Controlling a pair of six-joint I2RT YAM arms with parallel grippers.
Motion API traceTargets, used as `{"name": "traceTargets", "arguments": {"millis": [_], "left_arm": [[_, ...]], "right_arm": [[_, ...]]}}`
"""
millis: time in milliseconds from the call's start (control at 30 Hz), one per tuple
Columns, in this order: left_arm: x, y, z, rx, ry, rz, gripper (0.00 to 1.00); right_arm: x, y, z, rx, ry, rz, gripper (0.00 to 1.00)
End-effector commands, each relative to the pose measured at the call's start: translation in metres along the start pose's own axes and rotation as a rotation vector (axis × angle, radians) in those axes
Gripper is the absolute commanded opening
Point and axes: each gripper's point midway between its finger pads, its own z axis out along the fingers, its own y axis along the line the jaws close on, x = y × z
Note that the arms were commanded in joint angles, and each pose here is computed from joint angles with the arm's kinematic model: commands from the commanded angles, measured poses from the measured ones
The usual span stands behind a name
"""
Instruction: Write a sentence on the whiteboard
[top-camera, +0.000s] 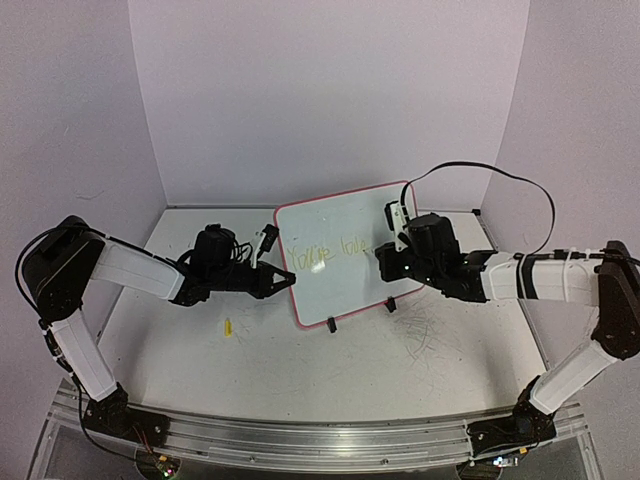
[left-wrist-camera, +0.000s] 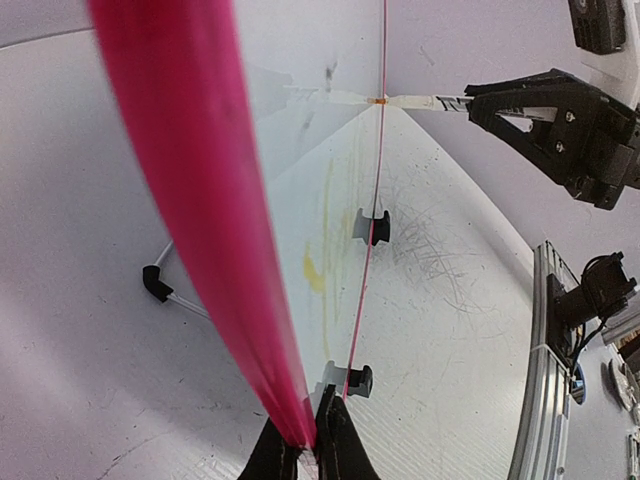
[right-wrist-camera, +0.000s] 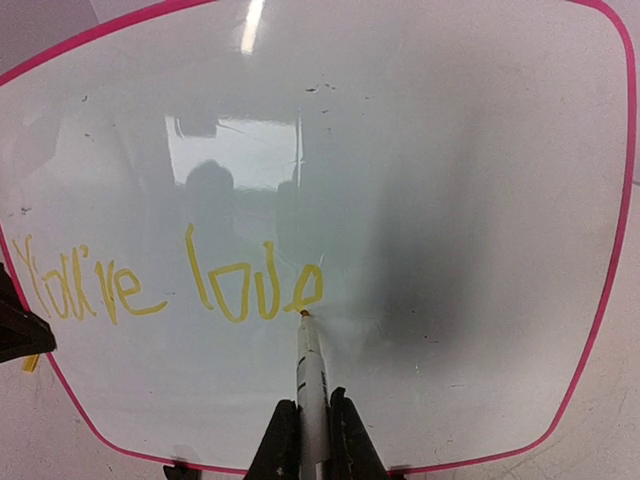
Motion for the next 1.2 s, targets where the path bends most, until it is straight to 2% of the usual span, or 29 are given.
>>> {"name": "traceTargets", "arguments": {"millis": [0, 100, 233, 367, 1167], "left_arm": [[0.047, 0.021, 0.000, -0.091, 0.152, -0.020, 0.00], [0.048, 0.021, 0.000, -0.093, 0.153, -0.021, 0.00], [0.047, 0.020, 0.000, -0.092, 0.150, -0.021, 0.00], [0.047, 0.021, 0.001, -0.091, 0.152, -0.020, 0.00], [0.046, 0.020, 0.001, -0.089, 0.153, -0.013, 0.00]], "right_arm": [[-0.007, -0.016, -0.008, 0.084, -0.015, 0.001, 0.00], [-0.013, -0.013, -0.012, 0.066, -0.024, -0.004, 0.00], [-0.033, -0.008, -0.026, 0.016, -0.096, 0.013, 0.00], [-0.035, -0.005, -0.018, -0.024, -0.094, 0.033, 0.00], [-0.045, -0.016, 0.000, 0.062, -0.116, 0.042, 0.00]]}}
